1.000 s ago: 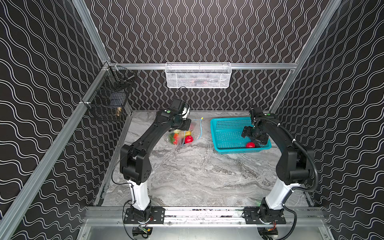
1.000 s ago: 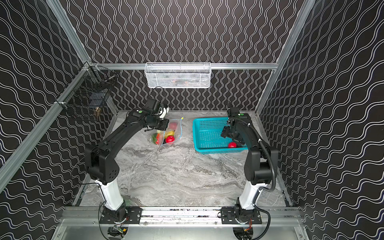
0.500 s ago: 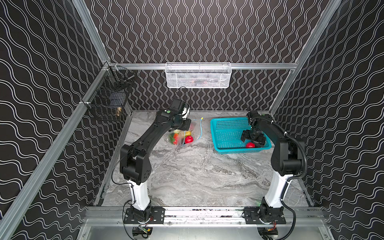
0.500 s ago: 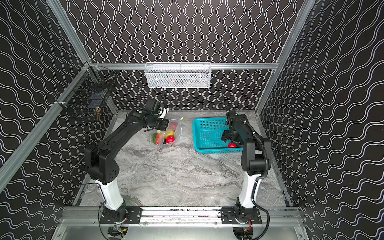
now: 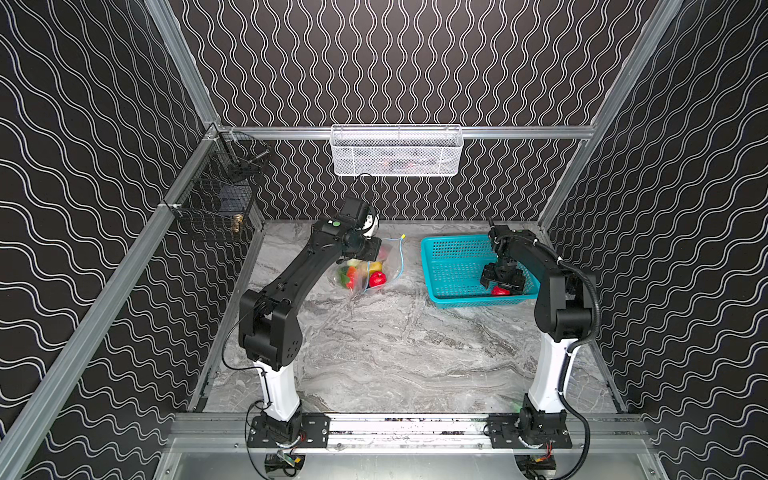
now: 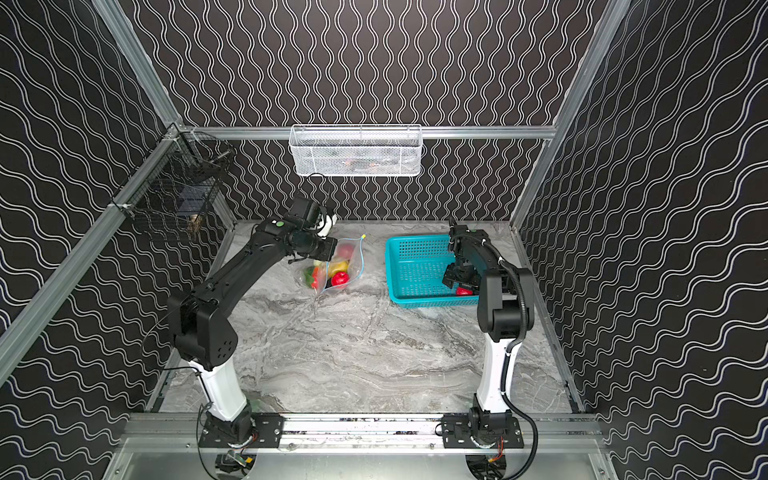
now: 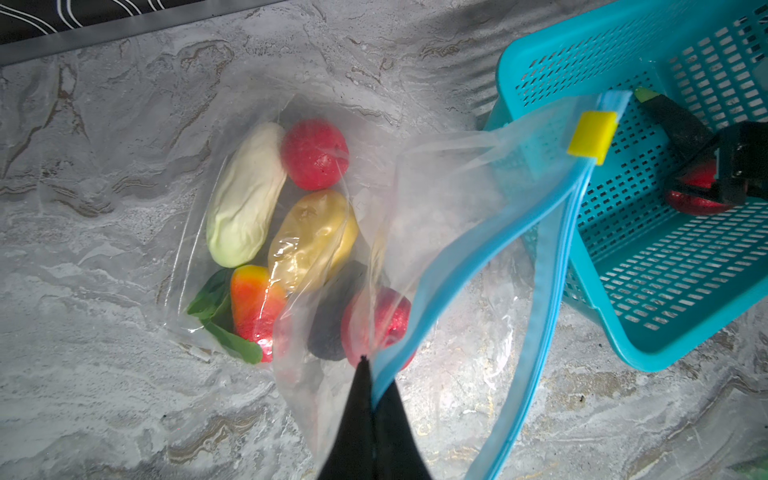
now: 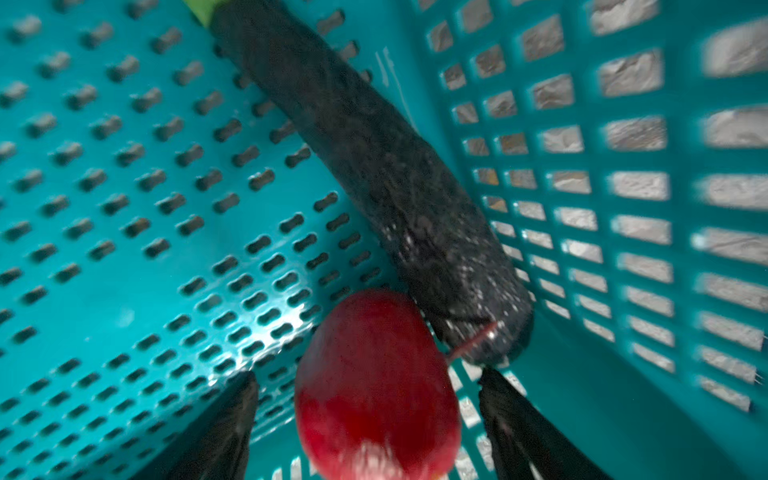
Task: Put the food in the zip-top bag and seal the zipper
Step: 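Lower the right gripper into the basket over the red fruit beside the eggplant, then close the right gripper on the red fruit, then lift the red fruit and carry it over the bag mouth held by the left gripper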
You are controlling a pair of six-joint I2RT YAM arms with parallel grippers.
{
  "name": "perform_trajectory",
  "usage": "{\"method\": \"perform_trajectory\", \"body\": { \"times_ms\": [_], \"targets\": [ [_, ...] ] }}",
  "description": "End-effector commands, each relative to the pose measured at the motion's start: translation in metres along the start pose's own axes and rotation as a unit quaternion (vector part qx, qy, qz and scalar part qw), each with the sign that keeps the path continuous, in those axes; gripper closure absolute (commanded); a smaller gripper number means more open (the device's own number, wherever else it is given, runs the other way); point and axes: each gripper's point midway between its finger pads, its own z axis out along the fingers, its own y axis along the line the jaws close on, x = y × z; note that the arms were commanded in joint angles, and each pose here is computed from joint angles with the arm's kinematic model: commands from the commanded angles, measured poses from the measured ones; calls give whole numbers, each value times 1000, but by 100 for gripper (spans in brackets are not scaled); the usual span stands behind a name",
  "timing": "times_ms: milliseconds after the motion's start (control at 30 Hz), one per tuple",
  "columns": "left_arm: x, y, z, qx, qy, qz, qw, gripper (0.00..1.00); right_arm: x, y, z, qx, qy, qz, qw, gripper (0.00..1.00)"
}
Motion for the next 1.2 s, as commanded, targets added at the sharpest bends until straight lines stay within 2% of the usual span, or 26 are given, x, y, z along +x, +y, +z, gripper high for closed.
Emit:
{"method": "perform_trajectory", "body": {
  "times_ms": [0, 300, 533, 833, 1167],
  "targets": [
    [-4, 1, -2, -2, -8, 2, 1000, 100, -2, 0, 3, 2, 0, -2, 1000, 17],
    [-1, 3, 3, -6, -4, 0, 1000, 100, -2, 7, 9, -15, 3, 8, 1000, 33],
    [-4, 7, -1, -18, -12, 3, 1000, 100, -2, 18, 7, -45, 4, 17, 999, 49],
    [-1, 7, 2, -11, -6, -1, 1000, 100, -6, 27, -21, -103, -27, 44, 993, 54],
    [-1, 7, 2, -9, -7, -3, 1000, 100, -11, 36, -42, -154, -52, 70, 984, 54]
  ]
}}
